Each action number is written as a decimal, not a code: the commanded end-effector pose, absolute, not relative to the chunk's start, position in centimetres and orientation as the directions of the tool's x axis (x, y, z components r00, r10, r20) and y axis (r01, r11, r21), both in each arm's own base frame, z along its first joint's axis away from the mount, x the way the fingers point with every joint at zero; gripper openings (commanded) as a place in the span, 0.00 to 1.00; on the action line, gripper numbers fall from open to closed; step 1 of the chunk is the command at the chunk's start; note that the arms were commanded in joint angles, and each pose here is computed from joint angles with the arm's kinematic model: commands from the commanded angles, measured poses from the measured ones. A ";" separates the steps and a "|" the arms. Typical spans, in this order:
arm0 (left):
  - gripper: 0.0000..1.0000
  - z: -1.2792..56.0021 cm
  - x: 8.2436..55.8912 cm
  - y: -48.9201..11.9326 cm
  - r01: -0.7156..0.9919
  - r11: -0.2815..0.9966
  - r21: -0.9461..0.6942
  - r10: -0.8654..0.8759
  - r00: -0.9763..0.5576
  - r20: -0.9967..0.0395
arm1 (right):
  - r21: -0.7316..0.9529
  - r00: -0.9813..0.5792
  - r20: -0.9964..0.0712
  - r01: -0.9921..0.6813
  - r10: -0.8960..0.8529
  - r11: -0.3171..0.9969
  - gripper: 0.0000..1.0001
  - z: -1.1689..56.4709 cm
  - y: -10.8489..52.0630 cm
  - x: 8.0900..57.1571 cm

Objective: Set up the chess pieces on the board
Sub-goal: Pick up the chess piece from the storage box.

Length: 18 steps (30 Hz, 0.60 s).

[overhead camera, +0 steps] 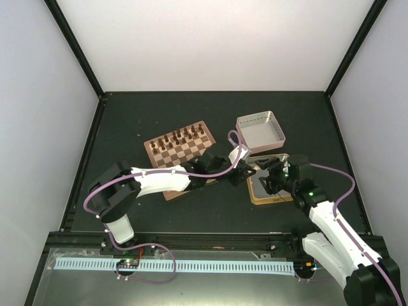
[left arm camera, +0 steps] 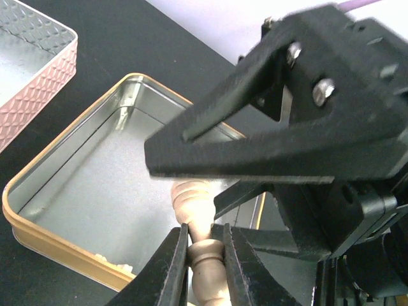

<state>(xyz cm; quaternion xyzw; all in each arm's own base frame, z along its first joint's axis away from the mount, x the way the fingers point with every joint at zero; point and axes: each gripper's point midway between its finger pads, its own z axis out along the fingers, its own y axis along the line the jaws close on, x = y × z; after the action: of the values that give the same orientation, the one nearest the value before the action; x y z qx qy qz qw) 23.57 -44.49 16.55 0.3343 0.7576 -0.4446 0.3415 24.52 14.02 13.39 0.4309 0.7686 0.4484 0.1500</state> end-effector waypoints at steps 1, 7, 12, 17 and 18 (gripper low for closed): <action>0.02 18.9 23.8 -44.6 0.840 0.351 -0.414 0.199 -0.499 -0.843 | 0.881 -0.631 -0.049 0.338 0.774 0.332 0.83 15.9 13.3 25.7; 0.01 20.2 23.0 -42.6 0.868 0.277 -0.412 0.232 -0.477 -0.848 | 0.909 -0.668 -0.230 0.112 0.708 0.401 1.00 19.6 13.5 25.9; 0.02 22.5 22.4 -40.1 0.856 0.202 -0.476 0.205 -0.512 -0.834 | 0.919 -0.694 -0.275 0.014 0.666 0.394 1.00 21.2 14.3 25.4; 0.02 25.5 20.6 -38.3 0.871 0.087 -0.483 0.216 -0.490 -0.844 | 0.907 -0.707 -0.415 -0.276 0.573 0.317 1.00 27.5 16.6 24.8; 0.02 26.3 20.2 -37.9 0.876 0.062 -0.477 0.206 -0.479 -0.853 | 0.892 -0.711 -0.450 -0.335 0.540 0.303 1.00 28.7 17.1 24.5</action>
<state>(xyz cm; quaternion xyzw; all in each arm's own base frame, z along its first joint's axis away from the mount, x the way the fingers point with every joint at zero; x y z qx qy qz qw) 23.07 -39.18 23.46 0.3678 0.7073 -0.5061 0.3291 25.33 15.04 21.41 0.2092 0.7652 0.5219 0.3136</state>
